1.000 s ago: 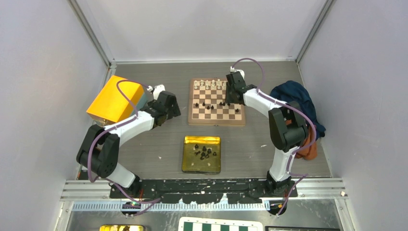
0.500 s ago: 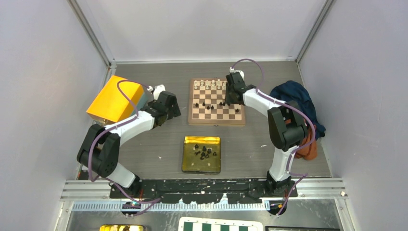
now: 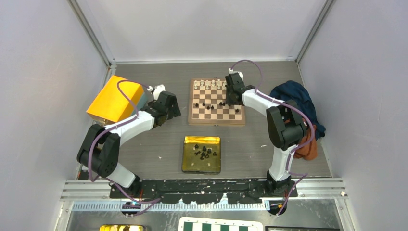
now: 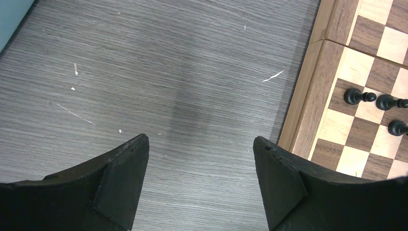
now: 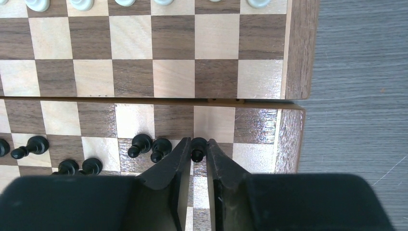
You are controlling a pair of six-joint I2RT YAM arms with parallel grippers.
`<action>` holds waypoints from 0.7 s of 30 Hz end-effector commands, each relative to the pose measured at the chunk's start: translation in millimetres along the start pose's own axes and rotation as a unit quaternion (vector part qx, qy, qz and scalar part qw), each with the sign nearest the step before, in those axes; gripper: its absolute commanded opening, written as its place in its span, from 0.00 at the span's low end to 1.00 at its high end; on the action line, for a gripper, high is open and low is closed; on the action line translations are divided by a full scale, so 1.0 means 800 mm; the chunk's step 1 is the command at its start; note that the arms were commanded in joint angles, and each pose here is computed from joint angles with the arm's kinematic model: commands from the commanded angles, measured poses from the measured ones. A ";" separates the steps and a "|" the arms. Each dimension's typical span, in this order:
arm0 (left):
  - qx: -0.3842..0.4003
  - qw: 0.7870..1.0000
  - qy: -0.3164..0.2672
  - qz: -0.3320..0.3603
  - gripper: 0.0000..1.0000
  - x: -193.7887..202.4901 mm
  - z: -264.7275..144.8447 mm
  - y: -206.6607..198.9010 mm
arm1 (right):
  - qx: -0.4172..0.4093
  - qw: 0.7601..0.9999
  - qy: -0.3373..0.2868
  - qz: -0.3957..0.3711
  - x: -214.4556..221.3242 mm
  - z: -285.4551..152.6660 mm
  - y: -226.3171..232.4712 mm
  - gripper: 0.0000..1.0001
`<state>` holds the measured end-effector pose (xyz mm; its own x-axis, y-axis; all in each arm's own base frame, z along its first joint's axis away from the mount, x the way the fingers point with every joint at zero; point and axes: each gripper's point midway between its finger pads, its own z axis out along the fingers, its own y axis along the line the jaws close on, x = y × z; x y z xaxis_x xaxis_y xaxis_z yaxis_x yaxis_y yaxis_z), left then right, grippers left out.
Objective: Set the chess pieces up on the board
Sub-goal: Pick up the chess piece from the chessboard.
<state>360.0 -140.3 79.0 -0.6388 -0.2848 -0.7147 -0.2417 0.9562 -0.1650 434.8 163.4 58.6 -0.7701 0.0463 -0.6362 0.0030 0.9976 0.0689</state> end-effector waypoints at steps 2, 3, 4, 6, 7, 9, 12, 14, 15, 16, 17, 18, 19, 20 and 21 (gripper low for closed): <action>0.006 0.999 -0.037 -0.011 0.81 -0.030 0.000 -0.012 | -0.013 0.999 -0.034 0.004 -0.028 -0.008 0.013 0.16; 0.006 0.999 -0.037 -0.011 0.81 -0.030 0.000 -0.012 | -0.012 0.999 -0.035 0.003 -0.029 -0.009 0.012 0.12; 0.006 0.999 -0.037 -0.011 0.81 -0.030 0.000 -0.012 | -0.011 0.999 -0.036 0.003 -0.029 -0.010 0.012 0.10; 0.006 0.999 -0.037 -0.012 0.81 -0.030 -0.001 -0.011 | -0.009 0.999 -0.040 0.001 -0.031 -0.014 0.010 0.10; 0.005 0.999 -0.037 -0.012 0.81 -0.029 -0.001 -0.011 | -0.009 0.999 -0.042 0.002 -0.033 -0.016 0.009 0.09; 0.007 0.999 -0.037 -0.013 0.81 -0.029 -0.001 -0.012 | -0.008 0.999 -0.046 0.002 -0.035 -0.022 0.008 0.08; 0.007 0.999 -0.036 -0.013 0.81 -0.029 -0.002 -0.011 | -0.006 0.999 -0.053 0.001 -0.036 -0.033 0.006 0.08; 0.008 0.999 -0.036 -0.014 0.81 -0.030 -0.003 -0.011 | -0.005 0.998 -0.056 0.000 -0.036 -0.040 0.005 0.08; 0.008 0.999 -0.037 -0.014 0.81 -0.031 -0.004 -0.011 | -0.005 0.998 -0.056 -0.001 -0.034 -0.042 0.004 0.08; 0.009 0.999 -0.038 -0.014 0.81 -0.031 -0.005 -0.011 | -0.003 0.999 -0.054 -0.003 -0.030 -0.044 0.003 0.07; 0.009 0.999 -0.037 -0.014 0.81 -0.031 -0.005 -0.011 | -0.004 0.998 -0.055 -0.003 -0.029 -0.047 0.003 0.08; 0.008 0.999 -0.037 -0.014 0.81 -0.031 -0.006 -0.011 | -0.002 0.998 -0.055 -0.003 -0.026 -0.049 0.002 0.07; 0.008 0.999 -0.037 -0.014 0.81 -0.031 -0.007 -0.010 | -0.002 0.998 -0.056 -0.003 -0.024 -0.051 0.001 0.08; 0.009 0.999 -0.037 -0.014 0.81 -0.031 -0.007 -0.010 | -0.002 0.998 -0.057 -0.002 -0.022 -0.053 0.001 0.08; 0.009 0.999 -0.038 -0.015 0.81 -0.032 -0.008 -0.011 | -0.002 0.998 -0.057 -0.002 -0.020 -0.054 0.000 0.08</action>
<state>359.9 -140.3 78.9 -0.6390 -0.2847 -0.7146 -0.2417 0.9562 -0.1648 419.4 160.6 72.0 -0.7532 0.0349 -0.6569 -0.0024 0.9984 0.0558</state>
